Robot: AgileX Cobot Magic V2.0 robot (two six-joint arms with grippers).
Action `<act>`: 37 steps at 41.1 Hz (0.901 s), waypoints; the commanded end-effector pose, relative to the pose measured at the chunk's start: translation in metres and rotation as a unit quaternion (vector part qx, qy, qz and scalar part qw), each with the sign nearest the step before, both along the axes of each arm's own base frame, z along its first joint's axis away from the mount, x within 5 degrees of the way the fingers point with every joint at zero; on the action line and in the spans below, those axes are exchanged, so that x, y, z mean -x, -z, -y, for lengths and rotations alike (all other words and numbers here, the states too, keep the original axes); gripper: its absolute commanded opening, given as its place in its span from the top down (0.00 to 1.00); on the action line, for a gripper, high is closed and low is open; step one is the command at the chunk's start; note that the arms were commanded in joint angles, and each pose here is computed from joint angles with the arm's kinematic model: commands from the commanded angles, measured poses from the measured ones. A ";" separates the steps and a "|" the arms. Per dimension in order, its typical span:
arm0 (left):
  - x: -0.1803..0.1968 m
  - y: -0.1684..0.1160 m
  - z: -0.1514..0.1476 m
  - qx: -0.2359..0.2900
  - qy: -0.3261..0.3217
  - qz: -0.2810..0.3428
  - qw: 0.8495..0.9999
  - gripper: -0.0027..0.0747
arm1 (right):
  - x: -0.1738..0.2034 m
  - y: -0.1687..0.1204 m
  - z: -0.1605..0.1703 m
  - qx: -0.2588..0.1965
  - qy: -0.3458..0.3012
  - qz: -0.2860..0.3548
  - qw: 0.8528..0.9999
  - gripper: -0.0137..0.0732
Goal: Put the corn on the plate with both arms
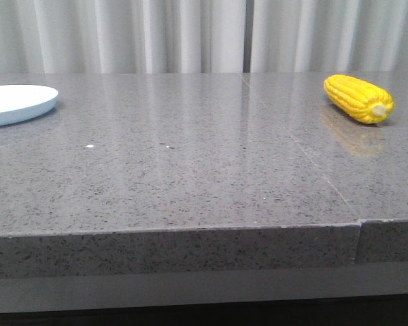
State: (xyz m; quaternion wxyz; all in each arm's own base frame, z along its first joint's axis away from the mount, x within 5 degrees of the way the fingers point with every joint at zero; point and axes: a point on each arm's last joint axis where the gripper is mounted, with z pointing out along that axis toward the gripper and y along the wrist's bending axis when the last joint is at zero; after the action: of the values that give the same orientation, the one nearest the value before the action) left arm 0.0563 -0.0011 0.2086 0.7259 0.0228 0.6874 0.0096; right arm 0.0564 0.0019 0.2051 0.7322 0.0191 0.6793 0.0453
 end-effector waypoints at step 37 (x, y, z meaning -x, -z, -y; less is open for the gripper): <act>0.012 -0.162 0.000 0.004 0.000 0.013 1.000 0.99 | 0.007 -0.153 0.000 0.006 0.000 -0.045 0.999 0.92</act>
State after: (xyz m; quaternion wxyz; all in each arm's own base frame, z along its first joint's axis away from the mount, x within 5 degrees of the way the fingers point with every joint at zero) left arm 0.0356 -0.0007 0.3581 0.7463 0.0221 0.6652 0.0098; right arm 0.0415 0.0017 0.3445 0.7067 0.0182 0.7058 0.0448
